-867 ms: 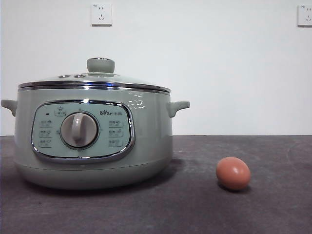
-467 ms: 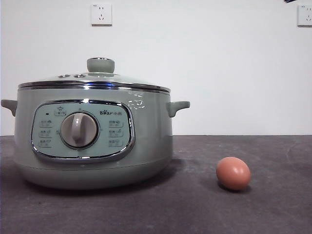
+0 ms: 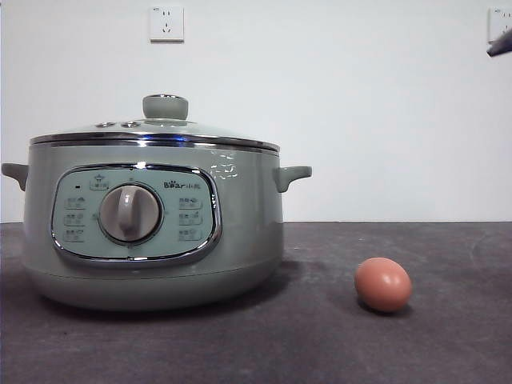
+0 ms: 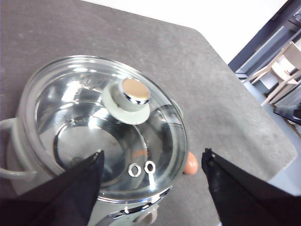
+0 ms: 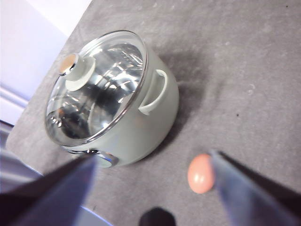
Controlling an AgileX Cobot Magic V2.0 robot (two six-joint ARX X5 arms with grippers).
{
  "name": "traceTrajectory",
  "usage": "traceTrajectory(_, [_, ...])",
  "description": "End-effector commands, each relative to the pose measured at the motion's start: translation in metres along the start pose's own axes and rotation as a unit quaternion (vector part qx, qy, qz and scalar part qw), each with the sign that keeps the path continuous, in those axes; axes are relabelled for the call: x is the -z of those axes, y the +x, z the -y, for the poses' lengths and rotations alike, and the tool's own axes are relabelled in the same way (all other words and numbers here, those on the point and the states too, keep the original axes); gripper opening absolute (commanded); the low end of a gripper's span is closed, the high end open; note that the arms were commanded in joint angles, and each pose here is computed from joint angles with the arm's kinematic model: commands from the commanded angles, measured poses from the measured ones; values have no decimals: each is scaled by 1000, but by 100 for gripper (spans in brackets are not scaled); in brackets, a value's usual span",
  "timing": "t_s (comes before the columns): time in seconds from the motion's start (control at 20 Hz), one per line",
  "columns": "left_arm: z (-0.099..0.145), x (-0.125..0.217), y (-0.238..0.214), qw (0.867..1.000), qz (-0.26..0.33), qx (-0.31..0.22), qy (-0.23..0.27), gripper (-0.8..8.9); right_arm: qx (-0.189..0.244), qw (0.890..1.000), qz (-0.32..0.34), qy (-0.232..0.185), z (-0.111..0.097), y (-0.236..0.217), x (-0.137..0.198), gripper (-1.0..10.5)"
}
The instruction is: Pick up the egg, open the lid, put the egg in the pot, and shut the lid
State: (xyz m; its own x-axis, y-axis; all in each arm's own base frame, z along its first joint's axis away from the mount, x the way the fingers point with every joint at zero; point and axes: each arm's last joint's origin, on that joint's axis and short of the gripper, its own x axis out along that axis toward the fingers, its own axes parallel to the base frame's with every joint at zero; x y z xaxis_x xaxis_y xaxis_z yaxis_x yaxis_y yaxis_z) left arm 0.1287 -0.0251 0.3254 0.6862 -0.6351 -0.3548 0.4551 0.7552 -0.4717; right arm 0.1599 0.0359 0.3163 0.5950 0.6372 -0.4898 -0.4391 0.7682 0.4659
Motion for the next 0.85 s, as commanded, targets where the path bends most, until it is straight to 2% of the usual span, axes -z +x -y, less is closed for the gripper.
traceTrajectory(0.05, [3,-1,0,1000,1,12,11,351,31,999,-6,5,-6,6,1,475])
traceTrajectory(0.3, [8,-4,2,999,13,30,23,351,83,994,-67,1,-25,41,11,473])
traceTrajectory(0.5, [11,-7,3,998,26,42,32,350,144,979,-139,-23,-34,87,27,470])
traceTrajectory(0.7, [12,-7,3,998,28,44,35,346,184,963,-195,-28,-25,131,40,468])
traceTrajectory(0.85, [12,-7,3,998,28,44,35,346,197,954,-224,-25,-15,160,49,468])
